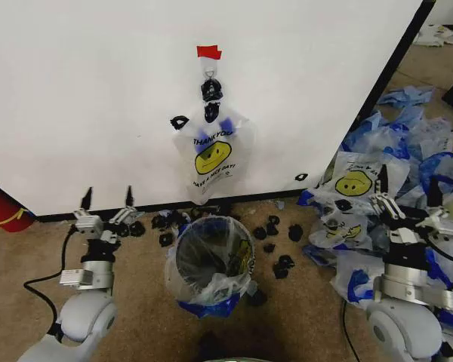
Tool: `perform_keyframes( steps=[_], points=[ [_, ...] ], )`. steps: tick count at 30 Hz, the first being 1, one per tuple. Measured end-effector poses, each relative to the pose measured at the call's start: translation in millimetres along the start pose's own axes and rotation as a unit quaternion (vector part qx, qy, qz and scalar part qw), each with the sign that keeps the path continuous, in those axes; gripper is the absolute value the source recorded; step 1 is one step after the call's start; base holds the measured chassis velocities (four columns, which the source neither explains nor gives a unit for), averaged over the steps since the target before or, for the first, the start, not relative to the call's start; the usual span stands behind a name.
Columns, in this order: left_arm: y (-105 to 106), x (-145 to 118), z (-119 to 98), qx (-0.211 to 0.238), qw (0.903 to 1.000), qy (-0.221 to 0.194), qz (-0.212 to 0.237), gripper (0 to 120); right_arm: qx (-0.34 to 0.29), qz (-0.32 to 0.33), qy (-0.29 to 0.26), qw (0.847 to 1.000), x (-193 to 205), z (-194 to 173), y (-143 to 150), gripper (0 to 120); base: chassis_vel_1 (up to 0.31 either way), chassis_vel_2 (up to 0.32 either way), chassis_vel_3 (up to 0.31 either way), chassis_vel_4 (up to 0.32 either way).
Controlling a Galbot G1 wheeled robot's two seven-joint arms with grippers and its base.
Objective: Pick up the garbage bag from the wall and place it over the trash bin.
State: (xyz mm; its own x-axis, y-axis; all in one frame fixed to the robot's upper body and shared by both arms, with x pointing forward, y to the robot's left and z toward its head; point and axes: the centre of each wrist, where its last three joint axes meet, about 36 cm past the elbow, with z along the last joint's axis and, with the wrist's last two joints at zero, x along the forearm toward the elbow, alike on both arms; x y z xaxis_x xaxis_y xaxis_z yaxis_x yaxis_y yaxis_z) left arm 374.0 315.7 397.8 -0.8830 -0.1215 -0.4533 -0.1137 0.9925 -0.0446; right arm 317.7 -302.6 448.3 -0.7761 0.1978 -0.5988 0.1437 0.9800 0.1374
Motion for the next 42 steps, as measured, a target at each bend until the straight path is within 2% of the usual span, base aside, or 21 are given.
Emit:
perform_keyframes(
  steps=[4,10,16,22,27,29,42],
  points=[
    [14.8,-9.7,6.2,0.006,0.9997,-0.002,-0.023,100,0.037,0.004,0.003,0.999,10.3,6.4,-12.6,100,0.000,0.000,0.000,0.000],
    [16.4,-11.7,-1.8,0.020,0.9991,-0.003,-0.036,100,0.048,0.000,0.025,0.999,30.1,6.9,-9.5,100,0.000,0.000,0.000,0.000],
    [20.5,-7.6,-11.6,0.036,0.9991,-0.001,-0.023,100,0.056,-0.009,0.044,0.997,39.9,10.6,3.0,100,0.000,0.000,0.000,0.000],
    [29.4,-2.4,-36.2,0.044,0.9985,0.031,-0.007,100,0.054,-0.016,0.094,0.994,44.2,6.1,18.8,100,0.000,0.000,0.000,0.000],
    [34.7,-3.2,-48.2,0.051,0.9979,0.040,0.008,100,0.032,-0.010,0.135,0.990,43.8,0.7,30.7,100,0.000,0.000,0.000,0.000],
    [37.2,-3.9,-49.8,0.051,0.9982,0.025,0.019,100,0.035,-0.010,0.135,0.990,42.2,4.2,30.6,100,0.000,0.000,0.000,0.000],
    [31.1,4.5,-46.4,0.040,0.9989,0.019,0.014,100,0.032,-0.013,0.133,0.991,48.3,21.4,37.1,100,0.000,0.000,0.000,0.000]
  ],
)
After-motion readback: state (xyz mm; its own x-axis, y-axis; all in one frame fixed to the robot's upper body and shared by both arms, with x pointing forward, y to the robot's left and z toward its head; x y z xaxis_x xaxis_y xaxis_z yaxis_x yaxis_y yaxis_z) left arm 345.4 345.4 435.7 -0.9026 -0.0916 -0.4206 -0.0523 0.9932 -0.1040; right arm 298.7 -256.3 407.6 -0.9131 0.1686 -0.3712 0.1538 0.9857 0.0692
